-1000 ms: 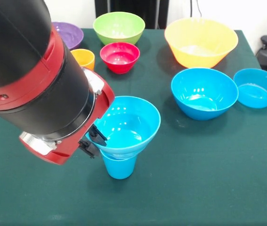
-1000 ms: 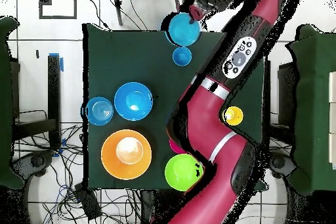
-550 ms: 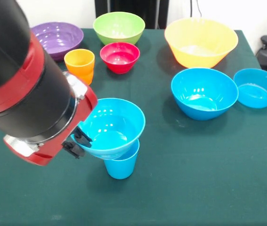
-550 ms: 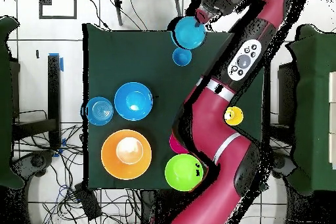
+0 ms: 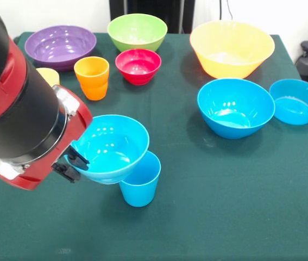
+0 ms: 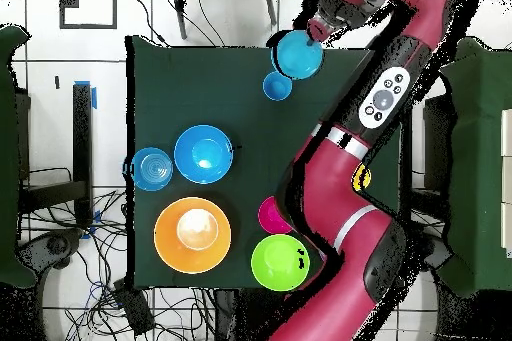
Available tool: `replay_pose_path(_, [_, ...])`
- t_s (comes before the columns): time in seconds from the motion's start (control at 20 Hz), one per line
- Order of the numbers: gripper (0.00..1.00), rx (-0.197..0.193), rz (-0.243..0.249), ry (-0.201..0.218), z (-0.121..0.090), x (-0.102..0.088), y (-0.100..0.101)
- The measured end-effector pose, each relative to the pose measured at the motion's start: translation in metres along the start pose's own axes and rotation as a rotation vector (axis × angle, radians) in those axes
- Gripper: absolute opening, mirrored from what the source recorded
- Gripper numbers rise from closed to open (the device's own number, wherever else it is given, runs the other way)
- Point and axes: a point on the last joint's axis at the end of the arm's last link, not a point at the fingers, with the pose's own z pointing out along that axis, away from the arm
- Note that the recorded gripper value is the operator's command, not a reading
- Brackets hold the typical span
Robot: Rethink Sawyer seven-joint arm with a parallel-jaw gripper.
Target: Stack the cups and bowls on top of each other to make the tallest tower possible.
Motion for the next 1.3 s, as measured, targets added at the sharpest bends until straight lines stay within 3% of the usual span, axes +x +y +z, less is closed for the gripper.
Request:
replay_pose_path(0.25, [0.00, 0.002, -0.033, -0.013, 0.003, 0.002, 0.002])
replay_pose_path(0.6, [0.00, 0.000, -0.116, -0.028, 0.012, -0.002, 0.014])
replay_pose_path(1.3, [0.00, -0.041, -0.212, -0.032, 0.037, 0.003, 0.029])
